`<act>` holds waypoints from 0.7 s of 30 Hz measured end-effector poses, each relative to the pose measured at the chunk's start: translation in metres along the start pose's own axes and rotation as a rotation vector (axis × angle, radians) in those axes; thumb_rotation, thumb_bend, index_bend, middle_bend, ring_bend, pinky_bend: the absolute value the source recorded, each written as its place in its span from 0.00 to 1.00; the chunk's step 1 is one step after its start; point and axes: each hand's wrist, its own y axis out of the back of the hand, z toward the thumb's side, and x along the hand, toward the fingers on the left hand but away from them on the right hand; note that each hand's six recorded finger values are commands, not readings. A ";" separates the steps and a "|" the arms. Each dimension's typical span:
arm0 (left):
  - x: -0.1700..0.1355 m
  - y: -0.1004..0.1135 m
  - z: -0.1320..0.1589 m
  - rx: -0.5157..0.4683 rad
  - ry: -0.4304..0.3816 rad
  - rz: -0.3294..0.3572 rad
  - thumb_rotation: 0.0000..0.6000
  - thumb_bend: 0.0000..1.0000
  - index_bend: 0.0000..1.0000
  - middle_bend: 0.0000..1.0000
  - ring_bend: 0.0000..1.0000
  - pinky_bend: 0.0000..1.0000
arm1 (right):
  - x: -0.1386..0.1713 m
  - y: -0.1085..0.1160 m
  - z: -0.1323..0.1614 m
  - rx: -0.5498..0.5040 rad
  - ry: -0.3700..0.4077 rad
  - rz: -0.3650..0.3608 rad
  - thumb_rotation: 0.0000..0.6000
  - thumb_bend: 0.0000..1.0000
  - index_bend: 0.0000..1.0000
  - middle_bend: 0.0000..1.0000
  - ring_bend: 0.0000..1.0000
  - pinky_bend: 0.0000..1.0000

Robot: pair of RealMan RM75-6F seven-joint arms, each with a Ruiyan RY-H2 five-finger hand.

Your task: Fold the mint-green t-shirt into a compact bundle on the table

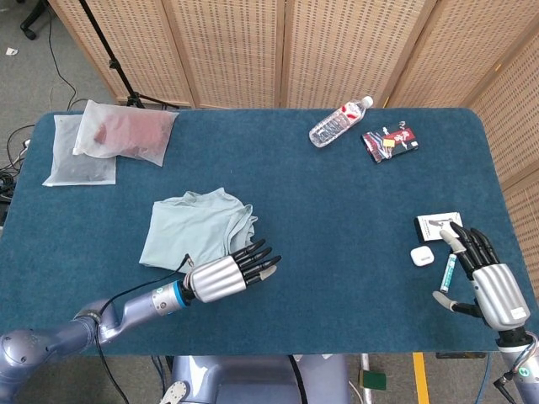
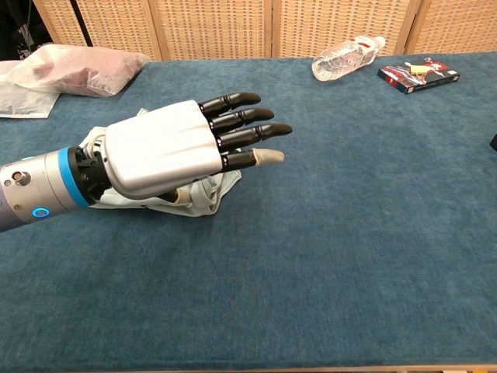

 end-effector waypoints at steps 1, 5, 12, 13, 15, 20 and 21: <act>-0.001 0.004 -0.002 -0.009 0.008 0.015 1.00 0.10 0.00 0.00 0.00 0.00 | 0.000 0.000 0.000 0.001 0.001 0.001 1.00 0.00 0.00 0.00 0.00 0.00; -0.005 0.020 -0.013 -0.056 0.047 0.073 1.00 0.10 0.00 0.00 0.00 0.00 | 0.000 -0.001 0.001 0.004 0.002 0.002 1.00 0.00 0.00 0.00 0.00 0.00; -0.009 0.038 -0.038 -0.195 0.159 0.127 1.00 0.05 0.00 0.00 0.00 0.00 | 0.001 -0.002 0.002 0.010 0.001 0.007 1.00 0.00 0.00 0.00 0.00 0.00; -0.010 0.039 -0.042 -0.213 0.178 0.131 1.00 0.05 0.00 0.00 0.00 0.00 | 0.001 -0.002 0.002 0.010 0.001 0.007 1.00 0.00 0.00 0.00 0.00 0.00; -0.011 0.040 -0.051 -0.247 0.224 0.138 1.00 0.05 0.00 0.00 0.00 0.00 | 0.000 -0.003 0.002 0.011 0.001 0.009 1.00 0.00 0.00 0.00 0.00 0.00; -0.016 0.037 -0.069 -0.327 0.327 0.136 1.00 0.05 0.00 0.00 0.00 0.00 | 0.000 -0.003 0.002 0.012 0.002 0.010 1.00 0.00 0.00 0.00 0.00 0.00; -0.017 0.033 -0.073 -0.351 0.359 0.124 1.00 0.05 0.00 0.00 0.00 0.00 | 0.000 -0.004 0.002 0.013 0.003 0.011 1.00 0.00 0.00 0.00 0.00 0.00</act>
